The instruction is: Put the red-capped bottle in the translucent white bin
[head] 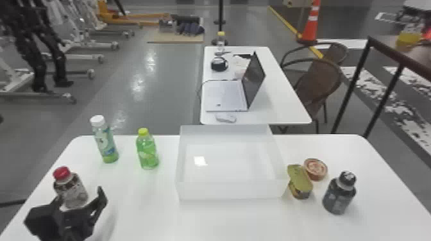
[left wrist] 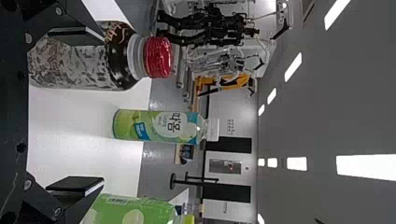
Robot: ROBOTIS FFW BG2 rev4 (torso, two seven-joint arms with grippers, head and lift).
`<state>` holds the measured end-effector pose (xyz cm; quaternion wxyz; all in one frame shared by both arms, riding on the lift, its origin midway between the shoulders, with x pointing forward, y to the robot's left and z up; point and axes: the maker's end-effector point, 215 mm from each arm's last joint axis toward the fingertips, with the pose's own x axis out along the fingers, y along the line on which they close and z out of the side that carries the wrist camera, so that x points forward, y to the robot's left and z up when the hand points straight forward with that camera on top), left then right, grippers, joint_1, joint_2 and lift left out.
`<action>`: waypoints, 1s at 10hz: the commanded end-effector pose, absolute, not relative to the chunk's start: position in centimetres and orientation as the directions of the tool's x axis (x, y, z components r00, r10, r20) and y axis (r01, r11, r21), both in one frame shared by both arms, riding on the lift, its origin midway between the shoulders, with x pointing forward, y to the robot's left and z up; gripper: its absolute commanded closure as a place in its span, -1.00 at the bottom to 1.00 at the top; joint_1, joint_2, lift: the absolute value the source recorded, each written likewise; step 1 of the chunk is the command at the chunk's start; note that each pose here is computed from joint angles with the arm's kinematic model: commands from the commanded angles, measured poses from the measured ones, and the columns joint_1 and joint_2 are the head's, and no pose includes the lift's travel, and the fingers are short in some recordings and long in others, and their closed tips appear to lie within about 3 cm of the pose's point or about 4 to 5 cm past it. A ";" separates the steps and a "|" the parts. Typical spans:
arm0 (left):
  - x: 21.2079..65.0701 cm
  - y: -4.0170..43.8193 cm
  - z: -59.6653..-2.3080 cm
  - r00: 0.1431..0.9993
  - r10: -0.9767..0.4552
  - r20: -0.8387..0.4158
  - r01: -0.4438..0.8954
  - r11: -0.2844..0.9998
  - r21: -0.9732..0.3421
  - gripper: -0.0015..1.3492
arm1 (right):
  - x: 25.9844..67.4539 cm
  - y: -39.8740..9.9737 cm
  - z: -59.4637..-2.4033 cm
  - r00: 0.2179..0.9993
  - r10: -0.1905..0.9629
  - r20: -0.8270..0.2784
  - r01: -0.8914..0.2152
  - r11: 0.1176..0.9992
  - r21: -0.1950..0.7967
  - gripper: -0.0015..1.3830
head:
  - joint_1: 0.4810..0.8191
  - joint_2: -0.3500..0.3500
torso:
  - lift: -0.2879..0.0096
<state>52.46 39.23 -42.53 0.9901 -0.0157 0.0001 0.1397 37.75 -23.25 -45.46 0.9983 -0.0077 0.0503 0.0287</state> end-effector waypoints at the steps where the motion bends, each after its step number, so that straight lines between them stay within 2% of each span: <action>1: 52.7 40.4 -42.6 0.948 0.318 -0.012 -0.319 0.948 -0.024 -0.66 | 37.9 -23.2 -45.4 0.993 0.064 -0.098 -0.065 0.998 -0.012 -0.74 | -0.60 0.00 | 0.26; 4: 53.8 42.8 -43.4 0.929 0.368 -0.039 -0.369 0.929 -0.016 -0.66 | 38.5 -23.6 -45.0 0.992 0.094 -0.089 -0.098 0.994 -0.039 -0.74 | -0.60 0.00 | 0.26; 8: 56.5 43.1 -43.6 0.932 0.355 -0.073 -0.357 0.934 -0.013 -0.59 | 39.4 -26.0 -44.4 0.986 0.145 -0.082 -0.155 0.980 -0.128 -0.74 | -0.60 0.00 | 0.26; 9: 56.4 43.4 -43.8 0.927 0.366 -0.079 -0.368 0.930 -0.012 -0.44 | 39.5 -25.9 -44.3 0.986 0.149 -0.079 -0.158 0.979 -0.130 -0.74 | -0.60 0.00 | 0.26; 10: 56.2 43.6 -44.1 0.925 0.370 -0.089 -0.372 0.928 -0.015 -0.09 | 39.5 -25.9 -44.4 0.985 0.150 -0.081 -0.160 0.979 -0.130 -0.74 | -0.60 0.00 | 0.26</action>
